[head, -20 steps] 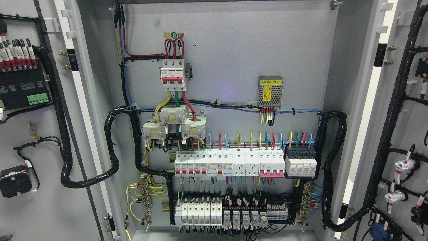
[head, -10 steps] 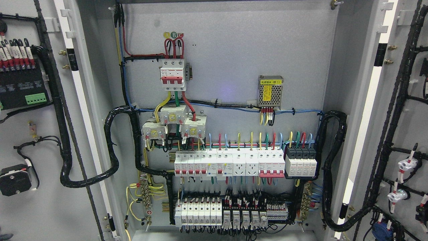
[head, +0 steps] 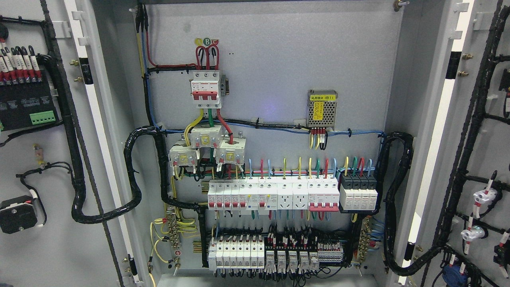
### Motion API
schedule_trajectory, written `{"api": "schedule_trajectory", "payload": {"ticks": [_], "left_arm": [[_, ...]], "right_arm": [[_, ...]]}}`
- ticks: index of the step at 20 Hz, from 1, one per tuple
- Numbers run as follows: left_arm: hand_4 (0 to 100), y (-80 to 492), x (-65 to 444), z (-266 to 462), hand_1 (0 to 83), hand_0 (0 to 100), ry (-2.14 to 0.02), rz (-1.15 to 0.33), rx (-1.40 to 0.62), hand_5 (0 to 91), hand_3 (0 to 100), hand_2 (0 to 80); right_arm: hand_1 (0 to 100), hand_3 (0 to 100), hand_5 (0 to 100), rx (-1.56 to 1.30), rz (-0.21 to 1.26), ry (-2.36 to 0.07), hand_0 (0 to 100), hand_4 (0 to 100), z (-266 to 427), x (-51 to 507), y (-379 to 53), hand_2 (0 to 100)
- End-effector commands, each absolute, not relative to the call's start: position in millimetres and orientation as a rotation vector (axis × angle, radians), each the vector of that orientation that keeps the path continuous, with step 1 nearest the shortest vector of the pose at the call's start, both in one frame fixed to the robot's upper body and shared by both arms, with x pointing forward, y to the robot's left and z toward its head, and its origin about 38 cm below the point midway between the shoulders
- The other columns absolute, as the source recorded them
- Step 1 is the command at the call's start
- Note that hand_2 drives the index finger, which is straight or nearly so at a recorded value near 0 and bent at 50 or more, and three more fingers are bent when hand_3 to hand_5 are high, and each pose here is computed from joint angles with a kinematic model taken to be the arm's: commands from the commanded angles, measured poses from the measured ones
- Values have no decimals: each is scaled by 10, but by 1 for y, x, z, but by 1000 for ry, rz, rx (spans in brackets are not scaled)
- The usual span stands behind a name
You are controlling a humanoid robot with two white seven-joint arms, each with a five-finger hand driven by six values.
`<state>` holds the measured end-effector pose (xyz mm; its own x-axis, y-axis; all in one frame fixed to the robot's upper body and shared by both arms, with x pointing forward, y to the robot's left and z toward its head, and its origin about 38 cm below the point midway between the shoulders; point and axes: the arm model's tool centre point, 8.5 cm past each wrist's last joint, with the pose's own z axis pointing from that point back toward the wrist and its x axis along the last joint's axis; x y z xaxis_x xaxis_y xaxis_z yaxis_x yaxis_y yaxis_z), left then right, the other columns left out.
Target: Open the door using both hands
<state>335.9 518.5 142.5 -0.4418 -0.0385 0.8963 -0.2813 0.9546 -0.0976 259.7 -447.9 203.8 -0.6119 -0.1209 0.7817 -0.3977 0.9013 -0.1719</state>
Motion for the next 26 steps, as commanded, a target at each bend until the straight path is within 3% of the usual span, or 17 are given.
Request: {"api": "schedule_trajectory", "payload": {"ticks": [1,16,26], "left_arm": [[42,517,332,139,0,0,-2007,263,226,0,0,0],[42,475,335,156,0,0,-2063,137,132,0,0,0],[42,450,342,165,0,0,-2091,85,74,0,0,0]], "right_arm": [[0,0,0,373,437,-2218,0,0,203,261,-455,0],[0,0,0,334,393,-2229,0,0,200,267,-478,0],[0,0,0,373,492,-2218,0,0,199,263,-473,0]]}}
